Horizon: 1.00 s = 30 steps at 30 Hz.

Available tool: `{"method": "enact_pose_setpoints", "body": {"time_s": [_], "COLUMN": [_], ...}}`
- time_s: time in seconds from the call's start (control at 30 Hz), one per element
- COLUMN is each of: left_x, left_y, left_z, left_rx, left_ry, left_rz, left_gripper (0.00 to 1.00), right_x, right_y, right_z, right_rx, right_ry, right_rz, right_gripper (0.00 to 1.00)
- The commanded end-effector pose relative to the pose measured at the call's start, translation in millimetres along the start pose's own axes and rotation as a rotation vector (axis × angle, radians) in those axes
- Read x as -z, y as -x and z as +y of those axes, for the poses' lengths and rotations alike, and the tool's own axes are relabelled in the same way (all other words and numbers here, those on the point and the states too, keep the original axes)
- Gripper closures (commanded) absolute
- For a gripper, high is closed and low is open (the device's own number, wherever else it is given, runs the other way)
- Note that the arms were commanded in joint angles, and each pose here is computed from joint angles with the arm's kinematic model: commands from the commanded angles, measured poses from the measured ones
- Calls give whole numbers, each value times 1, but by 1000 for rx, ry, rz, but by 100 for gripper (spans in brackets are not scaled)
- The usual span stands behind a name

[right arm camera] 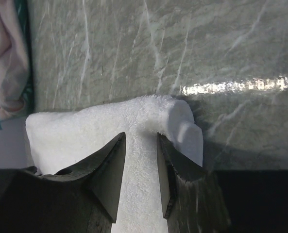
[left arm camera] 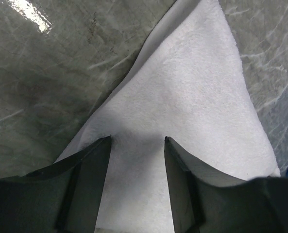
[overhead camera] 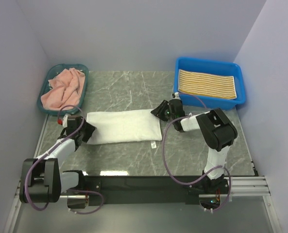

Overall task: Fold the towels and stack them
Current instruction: Fold the towel, then neatly place the folded towel into the bin

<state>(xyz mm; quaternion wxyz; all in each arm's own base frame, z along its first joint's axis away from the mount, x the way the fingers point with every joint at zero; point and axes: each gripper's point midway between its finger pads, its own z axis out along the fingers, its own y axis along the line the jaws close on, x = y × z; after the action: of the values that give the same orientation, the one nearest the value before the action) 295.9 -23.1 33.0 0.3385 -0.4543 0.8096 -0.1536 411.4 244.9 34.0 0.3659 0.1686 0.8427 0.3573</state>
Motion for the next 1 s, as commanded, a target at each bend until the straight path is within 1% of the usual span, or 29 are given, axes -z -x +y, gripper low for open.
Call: {"method": "enact_pose_setpoints", "body": {"time_s": [0.0,0.07,0.1,0.13,0.17,0.2,0.23,0.27,0.3,0.33,0.37,0.4,0.43,0.47,0.5,0.57,0.6,0.63,0.67,0.7,0.73,0.77,0.8,0.83,0.87,0.9,0.93,0.97], "left_x": [1,6,8,11,14,19,25,30,39,46,52,61,68,72,86,86,102,94,95,111,97,96,111,94,92,103,86,83], "left_y": [-12,-5,-2,5,5,11,12,10,13,12,9,-8,-5,-11,-29,-50,-72,-90,-104,-128,-152,-166,-188,-211,-222,-237,-256,-263], "left_z": [48,37,31,18,15,-3,-13,-17,-42,-54,-65,-77,-96,-106,-128,-141,-163,-166,-172,-196,-190,-195,-217,-211,-209,-229,-220,-218], "left_rx": [-11,-28,-38,-49,-72,-99,-127,-162,-213,-243,-277,-341,-361,-387,-441,-508,-563,-619,-662,-708,-782,-836,-872,-942,-1004,-1024,-1084,-1125], "left_ry": [153,122,105,72,71,38,20,29,-5,-23,-33,-54,-70,-78,-122,-113,-165,-141,-143,-204,-158,-159,-214,-164,-142,-183,-137,-116], "left_rz": [30,16,12,1,10,-1,-10,-7,-45,-58,-68,-39,-69,-67,-44,-42,-21,-7,7,28,59,62,67,79,84,74,82,84], "left_gripper": [43,40,38,34,31,29,24,21,19,15,14,13,11,11,11,10,10,9,9,9,9,9,9,9,9,9,9,9], "right_x": [12,20,28,33,38,49,55,62,75,82,89,102,109,116,130,144,157,164,169,180,185,189,197,201,203,208,209,211], "right_y": [34,40,45,50,54,59,62,59,65,69,63,70,72,74,76,77,79,78,70,75,75,70,73,72,63,63,56,53], "right_z": [-15,-5,8,14,21,30,32,28,38,36,27,30,27,23,20,6,7,4,-11,-10,-16,-27,-31,-36,-49,-50,-61,-65], "right_rx": [-2,23,38,61,77,93,122,129,139,162,168,176,194,201,202,204,202,195,187,185,179,179,178,174,171,167,154,146], "right_ry": [-84,-64,-38,-28,-16,-9,-12,-41,-29,-47,-92,-99,-120,-145,-164,-215,-209,-216,-253,-254,-273,-302,-321,-332,-358,-352,-376,-379], "right_rz": [-120,-129,-136,-141,-144,-149,-152,-134,-152,-161,-132,-150,-149,-155,-156,-189,-210,-222,-220,-254,-268,-269,-304,-317,-309,-331,-326,-329], "right_gripper": [60,60,60,60,58,56,54,47,44,41,34,31,29,25,23,22,22,22,22,20,20,20,20,20,20,20,20,20]}}
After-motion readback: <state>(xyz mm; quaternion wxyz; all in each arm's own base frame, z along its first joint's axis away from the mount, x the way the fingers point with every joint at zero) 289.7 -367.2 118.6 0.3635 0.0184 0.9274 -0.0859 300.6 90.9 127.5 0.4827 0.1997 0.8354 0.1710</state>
